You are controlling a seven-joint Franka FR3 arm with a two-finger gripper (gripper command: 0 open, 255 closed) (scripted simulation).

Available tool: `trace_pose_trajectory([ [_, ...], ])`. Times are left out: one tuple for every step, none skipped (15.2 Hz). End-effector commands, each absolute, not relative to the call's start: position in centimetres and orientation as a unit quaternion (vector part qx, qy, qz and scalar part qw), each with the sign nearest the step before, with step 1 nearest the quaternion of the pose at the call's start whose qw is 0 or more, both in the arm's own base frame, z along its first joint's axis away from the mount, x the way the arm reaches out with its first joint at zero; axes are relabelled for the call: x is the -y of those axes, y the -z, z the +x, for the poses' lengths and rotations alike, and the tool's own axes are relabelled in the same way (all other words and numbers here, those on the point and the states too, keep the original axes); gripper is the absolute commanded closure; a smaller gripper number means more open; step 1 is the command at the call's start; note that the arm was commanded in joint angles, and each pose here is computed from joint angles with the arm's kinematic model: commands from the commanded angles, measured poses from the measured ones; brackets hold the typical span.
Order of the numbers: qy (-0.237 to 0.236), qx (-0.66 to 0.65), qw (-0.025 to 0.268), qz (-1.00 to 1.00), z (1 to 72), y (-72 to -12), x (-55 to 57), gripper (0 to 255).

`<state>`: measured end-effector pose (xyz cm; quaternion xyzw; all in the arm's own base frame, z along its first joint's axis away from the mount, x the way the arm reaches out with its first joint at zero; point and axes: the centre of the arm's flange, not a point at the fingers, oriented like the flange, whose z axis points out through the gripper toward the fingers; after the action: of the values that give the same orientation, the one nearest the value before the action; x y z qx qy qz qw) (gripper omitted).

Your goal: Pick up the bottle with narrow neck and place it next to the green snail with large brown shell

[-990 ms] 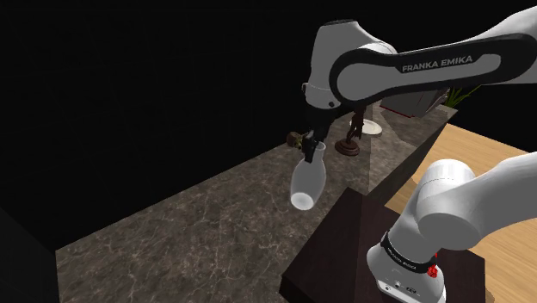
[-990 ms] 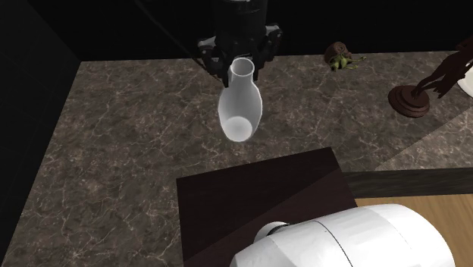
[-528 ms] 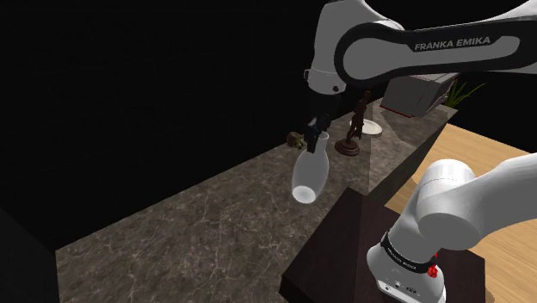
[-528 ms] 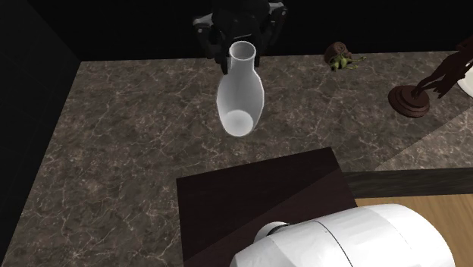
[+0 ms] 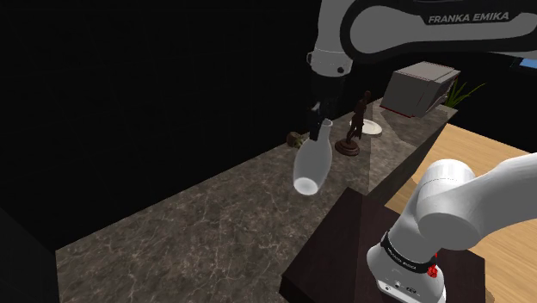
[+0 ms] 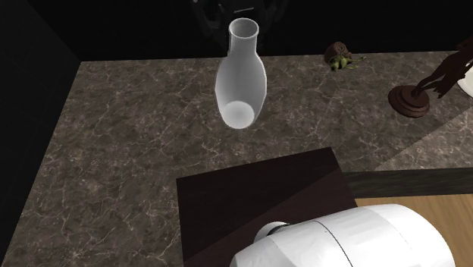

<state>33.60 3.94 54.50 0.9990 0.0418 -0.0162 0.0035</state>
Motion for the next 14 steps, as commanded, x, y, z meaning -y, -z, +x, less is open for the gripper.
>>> trace_pose_trajectory([
  [0.016, -0.042, 0.004, 0.999, 33.6, -55.7, -4.0, 255],
  [0.016, -0.042, 0.004, 0.999, 33.6, -55.9, -4.0, 255],
  [0.016, -0.042, 0.004, 0.999, 33.9, -55.6, -2.8, 255],
  [0.016, -0.042, 0.004, 0.999, 34.3, -55.3, -1.6, 255],
  [0.016, -0.042, 0.004, 0.999, 34.7, -54.9, -0.3, 255],
  [0.016, -0.042, 0.004, 0.999, 35.1, -54.6, 0.9, 255],
  [0.016, -0.042, 0.004, 0.999, 35.4, -54.3, 2.1, 255],
  [0.016, -0.042, 0.004, 0.999, 35.8, -53.9, 3.3, 255],
  [0.016, -0.042, 0.004, 0.999, 36.2, -53.6, 4.6, 255],
  [0.016, -0.042, 0.004, 0.999, 36.6, -53.3, 5.8, 255],
  [0.016, -0.042, 0.004, 0.999, 36.9, -53.0, 7.0, 255],
  [0.016, -0.042, 0.004, 0.999, 37.3, -52.6, 8.2, 255],
  [0.016, -0.042, 0.004, 0.999, 37.7, -52.3, 9.4, 255],
  [0.016, -0.042, 0.004, 0.999, 38.1, -52.0, 10.7, 255],
])
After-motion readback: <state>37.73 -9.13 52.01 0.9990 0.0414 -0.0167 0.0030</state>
